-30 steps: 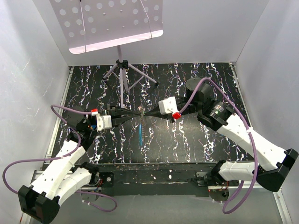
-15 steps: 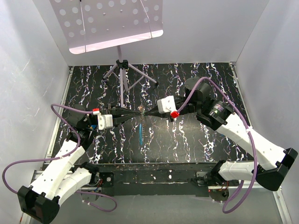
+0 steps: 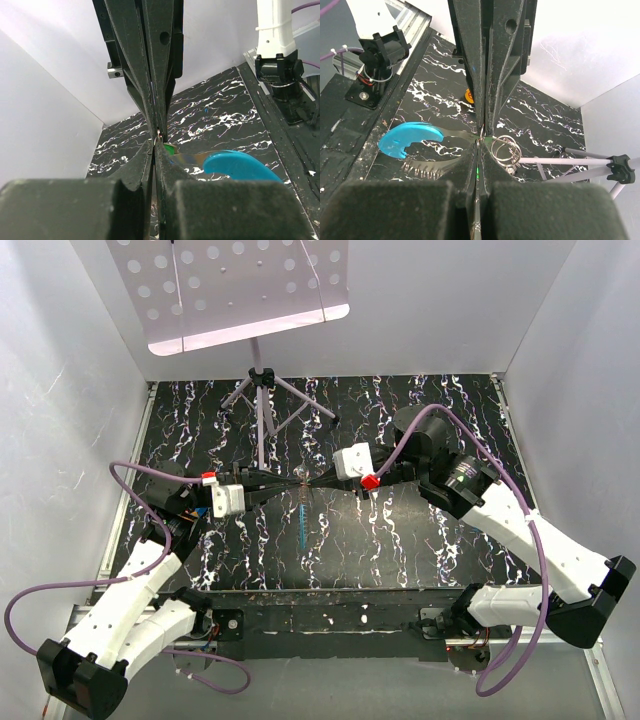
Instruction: Put the keys on the keyring
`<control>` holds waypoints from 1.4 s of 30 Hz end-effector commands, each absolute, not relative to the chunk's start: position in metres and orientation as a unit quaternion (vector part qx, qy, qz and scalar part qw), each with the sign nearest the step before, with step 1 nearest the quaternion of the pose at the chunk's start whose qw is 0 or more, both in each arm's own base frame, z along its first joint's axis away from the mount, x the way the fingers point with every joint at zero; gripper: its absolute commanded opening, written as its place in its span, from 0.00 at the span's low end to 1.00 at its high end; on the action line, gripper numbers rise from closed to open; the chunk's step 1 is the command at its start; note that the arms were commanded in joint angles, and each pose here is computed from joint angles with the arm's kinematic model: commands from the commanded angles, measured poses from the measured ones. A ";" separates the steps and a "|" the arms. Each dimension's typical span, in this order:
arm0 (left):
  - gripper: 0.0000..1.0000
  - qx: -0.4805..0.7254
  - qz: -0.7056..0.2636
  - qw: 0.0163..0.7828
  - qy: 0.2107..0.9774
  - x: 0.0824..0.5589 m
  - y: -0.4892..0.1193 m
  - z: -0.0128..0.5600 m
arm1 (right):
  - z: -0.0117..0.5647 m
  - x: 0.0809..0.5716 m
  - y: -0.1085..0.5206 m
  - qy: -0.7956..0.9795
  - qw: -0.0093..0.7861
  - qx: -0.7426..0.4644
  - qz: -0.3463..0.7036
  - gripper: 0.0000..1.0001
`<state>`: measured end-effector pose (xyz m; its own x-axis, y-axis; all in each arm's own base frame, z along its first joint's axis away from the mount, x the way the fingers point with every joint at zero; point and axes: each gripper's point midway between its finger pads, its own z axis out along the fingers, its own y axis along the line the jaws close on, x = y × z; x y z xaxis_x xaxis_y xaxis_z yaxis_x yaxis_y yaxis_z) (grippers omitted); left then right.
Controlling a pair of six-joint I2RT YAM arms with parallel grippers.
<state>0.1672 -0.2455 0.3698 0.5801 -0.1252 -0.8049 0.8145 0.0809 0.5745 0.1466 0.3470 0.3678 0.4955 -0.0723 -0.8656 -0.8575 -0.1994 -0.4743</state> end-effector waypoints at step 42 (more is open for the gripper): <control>0.00 0.581 -0.334 0.683 0.292 0.168 -0.244 0.380 | 0.402 0.138 0.353 0.304 0.563 -0.670 0.376 0.01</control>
<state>0.1690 -0.2453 0.3665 0.5778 -0.1119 -0.8085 0.8162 0.0821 0.5720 0.1464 0.3479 0.3646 0.4505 -0.0896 -0.8883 -0.8827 -0.1937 -0.4281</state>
